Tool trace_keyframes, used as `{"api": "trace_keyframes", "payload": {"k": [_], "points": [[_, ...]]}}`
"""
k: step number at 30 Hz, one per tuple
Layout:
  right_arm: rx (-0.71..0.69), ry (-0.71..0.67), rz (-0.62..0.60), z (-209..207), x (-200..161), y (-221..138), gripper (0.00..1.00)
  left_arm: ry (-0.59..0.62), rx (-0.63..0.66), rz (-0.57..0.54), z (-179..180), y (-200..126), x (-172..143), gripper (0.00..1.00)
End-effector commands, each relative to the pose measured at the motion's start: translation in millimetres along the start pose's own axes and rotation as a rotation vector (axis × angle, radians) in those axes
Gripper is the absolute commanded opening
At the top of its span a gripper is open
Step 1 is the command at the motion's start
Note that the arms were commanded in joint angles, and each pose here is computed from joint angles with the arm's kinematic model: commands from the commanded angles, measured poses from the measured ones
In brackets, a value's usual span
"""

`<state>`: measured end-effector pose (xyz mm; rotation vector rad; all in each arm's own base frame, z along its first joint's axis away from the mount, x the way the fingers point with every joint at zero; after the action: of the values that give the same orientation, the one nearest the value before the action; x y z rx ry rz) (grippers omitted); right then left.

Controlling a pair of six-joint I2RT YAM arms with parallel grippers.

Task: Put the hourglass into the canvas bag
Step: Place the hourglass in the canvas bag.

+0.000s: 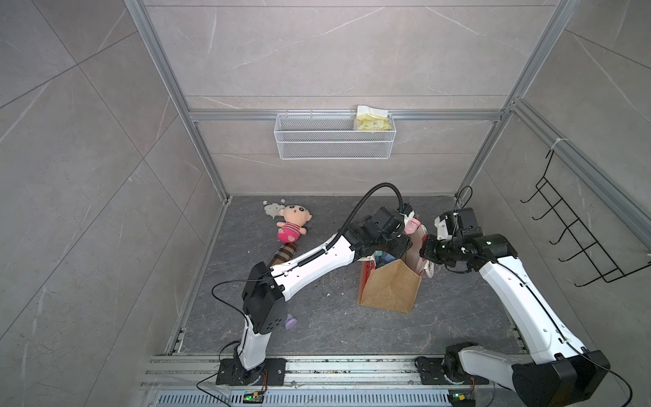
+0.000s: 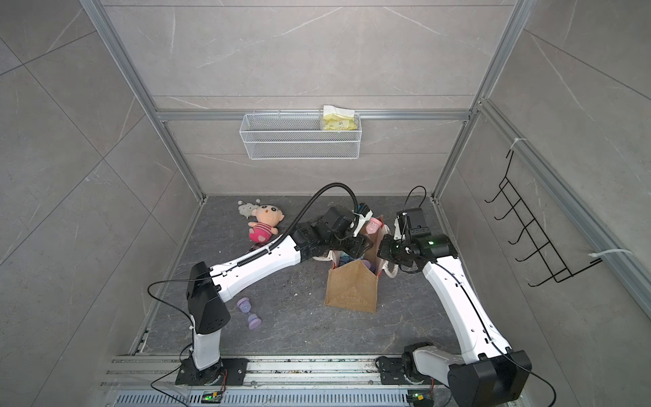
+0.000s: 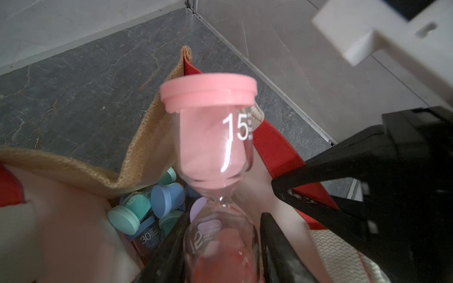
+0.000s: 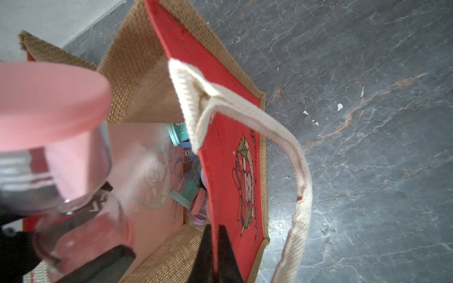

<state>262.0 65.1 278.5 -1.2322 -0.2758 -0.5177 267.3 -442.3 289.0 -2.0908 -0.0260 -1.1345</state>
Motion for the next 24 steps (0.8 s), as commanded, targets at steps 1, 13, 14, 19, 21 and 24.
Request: {"api": "trace_keyframes", "payload": {"k": [1, 13, 14, 19, 21, 24], "points": [[0.017, 0.001, -0.086, 5.7, 10.2, -23.9, 0.0, 0.066, -0.006, 0.0, 0.8, -0.9, 2.9, 0.0], [0.022, 0.016, -0.119, 6.9, 18.9, -33.9, 0.0, 0.16, 0.097, 0.304, 25.2, 20.5, -50.0, 0.0], [0.018, 0.015, -0.119, 7.1, 19.1, -33.8, 0.0, 0.165, 0.094, 0.329, 26.4, 21.8, -53.8, 0.0], [0.025, 0.02, -0.133, 7.8, 23.9, -35.8, 0.0, 0.222, 0.181, 0.433, 43.1, 27.1, -66.1, 0.0], [0.034, 0.028, -0.137, 8.7, 25.0, -35.9, 0.0, 0.205, 0.229, 0.465, 49.3, 28.6, -62.0, 0.0], [0.057, 0.038, -0.137, 10.9, 25.5, -33.6, 0.0, 0.181, 0.23, 0.481, 51.6, 34.8, -60.9, 0.0]]}}
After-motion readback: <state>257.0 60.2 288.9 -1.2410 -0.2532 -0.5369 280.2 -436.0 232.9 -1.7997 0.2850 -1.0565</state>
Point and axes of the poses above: each gripper's point midway between its finger pads, its own y axis out along the fingers, its own z axis along the line the jaws close on, x = y × z, the point moved 6 cm from there along -y, back along the fingers, and after that the axes turned 6 degrees about -y, right-handed, at the moved point
